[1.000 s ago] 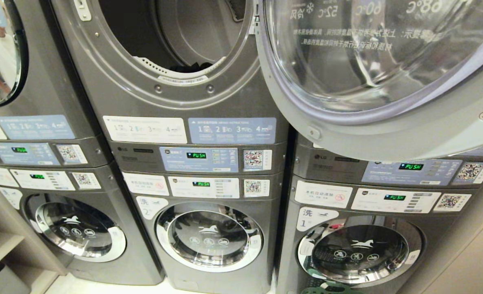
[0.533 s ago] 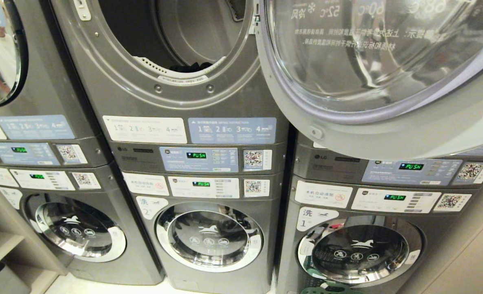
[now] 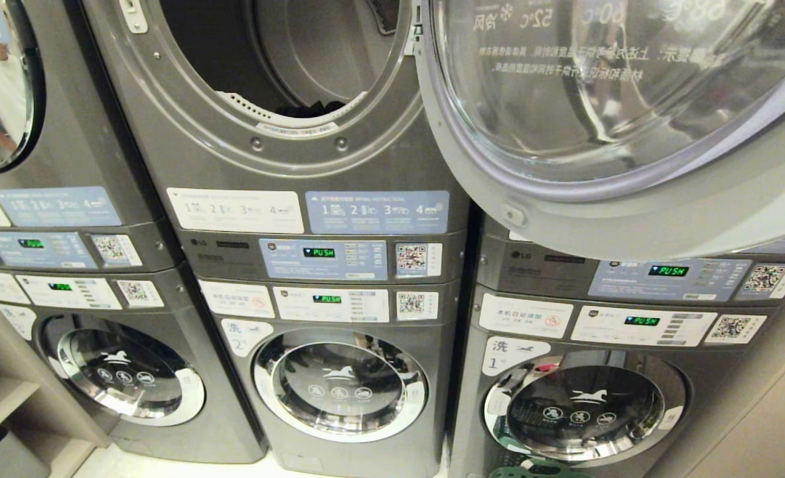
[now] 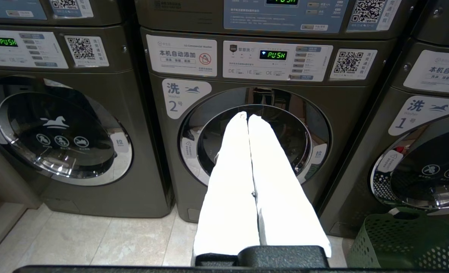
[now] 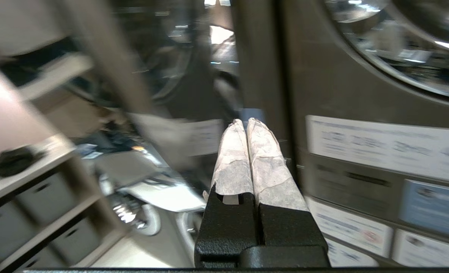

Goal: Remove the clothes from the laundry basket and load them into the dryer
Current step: Close the dryer

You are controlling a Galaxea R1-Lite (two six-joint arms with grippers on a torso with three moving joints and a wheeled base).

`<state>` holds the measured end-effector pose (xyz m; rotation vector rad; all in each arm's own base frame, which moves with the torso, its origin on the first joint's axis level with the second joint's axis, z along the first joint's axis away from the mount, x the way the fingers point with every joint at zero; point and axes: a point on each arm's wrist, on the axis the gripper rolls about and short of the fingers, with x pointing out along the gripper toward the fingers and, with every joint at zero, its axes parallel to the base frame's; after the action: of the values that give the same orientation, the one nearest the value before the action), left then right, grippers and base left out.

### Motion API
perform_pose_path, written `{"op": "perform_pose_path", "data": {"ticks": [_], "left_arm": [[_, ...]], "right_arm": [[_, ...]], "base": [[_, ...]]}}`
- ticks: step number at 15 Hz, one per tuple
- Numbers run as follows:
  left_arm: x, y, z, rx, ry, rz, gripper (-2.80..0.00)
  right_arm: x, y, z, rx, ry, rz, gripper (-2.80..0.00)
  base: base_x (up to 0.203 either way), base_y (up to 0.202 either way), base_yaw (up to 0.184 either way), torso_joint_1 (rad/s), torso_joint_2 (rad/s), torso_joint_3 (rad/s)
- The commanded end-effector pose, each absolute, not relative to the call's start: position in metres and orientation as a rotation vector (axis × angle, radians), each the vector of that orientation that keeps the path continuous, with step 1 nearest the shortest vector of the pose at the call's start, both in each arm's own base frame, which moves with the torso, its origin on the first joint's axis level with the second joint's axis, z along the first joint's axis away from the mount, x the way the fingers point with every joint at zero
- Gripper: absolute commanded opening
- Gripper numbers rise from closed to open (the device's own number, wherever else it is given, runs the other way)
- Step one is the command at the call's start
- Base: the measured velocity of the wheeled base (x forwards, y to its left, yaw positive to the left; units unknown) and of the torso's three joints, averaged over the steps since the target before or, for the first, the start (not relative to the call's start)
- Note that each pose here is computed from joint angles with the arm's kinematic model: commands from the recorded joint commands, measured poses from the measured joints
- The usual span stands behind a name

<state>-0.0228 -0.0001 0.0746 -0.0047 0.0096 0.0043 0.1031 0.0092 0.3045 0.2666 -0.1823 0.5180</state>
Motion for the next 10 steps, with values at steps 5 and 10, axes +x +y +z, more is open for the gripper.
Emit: {"op": "perform_pose_path", "data": {"ticks": [5, 10], "left_arm": [[-0.023, 0.0, 0.074, -0.005, 0.009, 0.005, -2.8], [-0.023, 0.0, 0.074, -0.005, 0.009, 0.005, -2.8]], "right_arm": [[0.113, 0.033, 0.317, 0.284, -0.164, 0.727, -2.8], [0.125, 0.07, 0.314, 0.291, -0.084, 0.95, -2.8]], "base": [[0.0, 0.0, 0.0, 0.0, 0.0, 0.0], [0.0, 0.0, 0.0, 0.0, 0.0, 0.0]]}}
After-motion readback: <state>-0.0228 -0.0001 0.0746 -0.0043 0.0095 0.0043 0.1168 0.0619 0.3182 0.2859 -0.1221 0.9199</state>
